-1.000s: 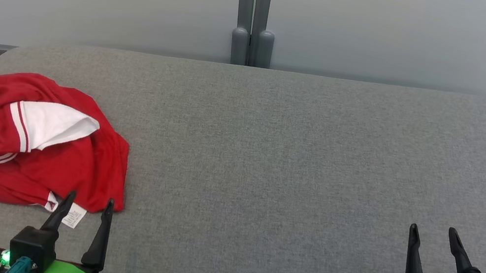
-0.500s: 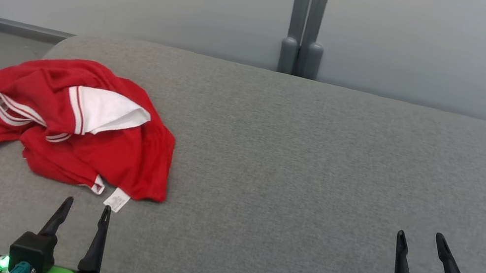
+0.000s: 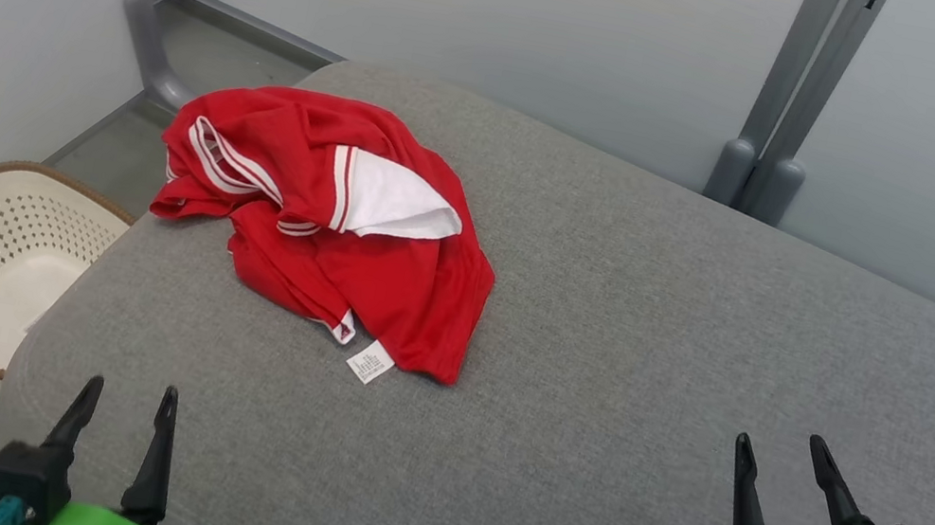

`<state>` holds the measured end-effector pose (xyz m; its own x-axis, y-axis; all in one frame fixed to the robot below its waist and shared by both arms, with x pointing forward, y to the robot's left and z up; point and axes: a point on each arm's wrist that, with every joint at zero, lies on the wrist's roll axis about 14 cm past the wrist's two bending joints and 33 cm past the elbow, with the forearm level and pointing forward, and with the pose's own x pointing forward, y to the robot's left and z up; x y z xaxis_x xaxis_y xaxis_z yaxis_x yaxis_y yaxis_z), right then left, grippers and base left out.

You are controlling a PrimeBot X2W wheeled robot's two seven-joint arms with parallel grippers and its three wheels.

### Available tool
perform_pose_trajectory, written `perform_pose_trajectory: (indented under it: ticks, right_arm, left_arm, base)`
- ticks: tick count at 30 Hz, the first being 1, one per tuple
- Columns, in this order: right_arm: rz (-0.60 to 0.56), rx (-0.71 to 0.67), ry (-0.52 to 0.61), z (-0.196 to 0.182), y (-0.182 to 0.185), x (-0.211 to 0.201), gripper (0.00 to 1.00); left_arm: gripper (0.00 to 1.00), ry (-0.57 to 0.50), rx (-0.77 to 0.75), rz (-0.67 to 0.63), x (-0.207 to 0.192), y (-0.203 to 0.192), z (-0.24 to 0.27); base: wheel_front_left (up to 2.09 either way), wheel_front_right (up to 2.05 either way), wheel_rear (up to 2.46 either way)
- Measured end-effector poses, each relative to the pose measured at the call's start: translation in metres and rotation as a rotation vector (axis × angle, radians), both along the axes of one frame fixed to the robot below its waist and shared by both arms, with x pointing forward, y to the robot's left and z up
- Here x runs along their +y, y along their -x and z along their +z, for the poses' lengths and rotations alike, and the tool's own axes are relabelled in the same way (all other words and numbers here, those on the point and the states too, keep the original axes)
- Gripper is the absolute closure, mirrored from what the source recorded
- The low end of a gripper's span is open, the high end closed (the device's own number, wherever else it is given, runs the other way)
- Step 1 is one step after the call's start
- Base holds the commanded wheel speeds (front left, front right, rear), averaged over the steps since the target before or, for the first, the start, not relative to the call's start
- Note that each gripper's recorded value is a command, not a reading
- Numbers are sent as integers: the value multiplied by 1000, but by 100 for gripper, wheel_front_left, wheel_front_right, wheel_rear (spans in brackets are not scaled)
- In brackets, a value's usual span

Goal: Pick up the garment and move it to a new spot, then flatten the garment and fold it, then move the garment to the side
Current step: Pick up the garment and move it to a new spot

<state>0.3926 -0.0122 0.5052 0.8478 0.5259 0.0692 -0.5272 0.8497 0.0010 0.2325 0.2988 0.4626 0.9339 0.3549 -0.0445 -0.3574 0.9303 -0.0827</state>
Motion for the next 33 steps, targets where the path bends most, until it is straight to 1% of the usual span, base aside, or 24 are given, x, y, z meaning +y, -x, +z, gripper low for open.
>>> perform_pose_trajectory:
  ticks: [2,5,7,10,13,16,18,20,24,27,28,29,30,33]
  right_arm:
    - [22,-8,2,1,-2,8,0]
    - [61,-41,3,9,-12,21,0]
    - [86,-78,8,17,-23,29,0]
    - [123,-101,10,20,-34,39,0]
    - [137,-112,7,18,-48,42,0]
    - [131,-96,-15,11,-59,42,0]
    - [116,-69,-19,-1,-64,37,0]
    - [94,-48,-19,-10,-69,28,0]
    - [36,-6,-6,-29,-74,5,0]
    - [-3,13,2,-37,-78,-10,0]
    - [-16,21,5,-41,-78,-16,0]
    - [-26,29,9,-44,-78,-19,0]
    - [-37,38,12,-47,-78,-24,0]
    - [-67,51,7,-50,-77,-33,0]
  left_arm:
    - [0,1,-33,0,3,-12,11]
    - [0,29,-68,-28,0,-41,23]
    - [0,47,-80,-51,1,-67,34]
    - [0,59,-45,-82,8,-105,46]
    - [0,77,28,-101,16,-135,45]
    - [0,145,97,-110,19,-160,34]
    - [0,146,175,-124,22,-172,19]
    - [0,194,207,-125,21,-185,7]
    - [0,205,305,-148,16,-205,-22]
    - [0,241,364,-162,7,-216,-44]
    - [21,252,386,-163,5,-218,-52]
    - [86,246,404,-166,5,-219,-56]
    - [100,236,417,-162,8,-220,-61]
    - [100,213,409,-160,12,-227,-62]
  base:
    - [0,0,0]
    - [0,0,0]
    - [0,0,0]
    - [0,0,0]
    - [0,0,0]
    - [0,0,0]
    - [0,0,0]
    - [0,0,0]
    - [0,0,0]
    - [0,0,0]
    - [0,0,0]
    - [0,0,0]
    - [0,0,0]
    - [0,0,0]
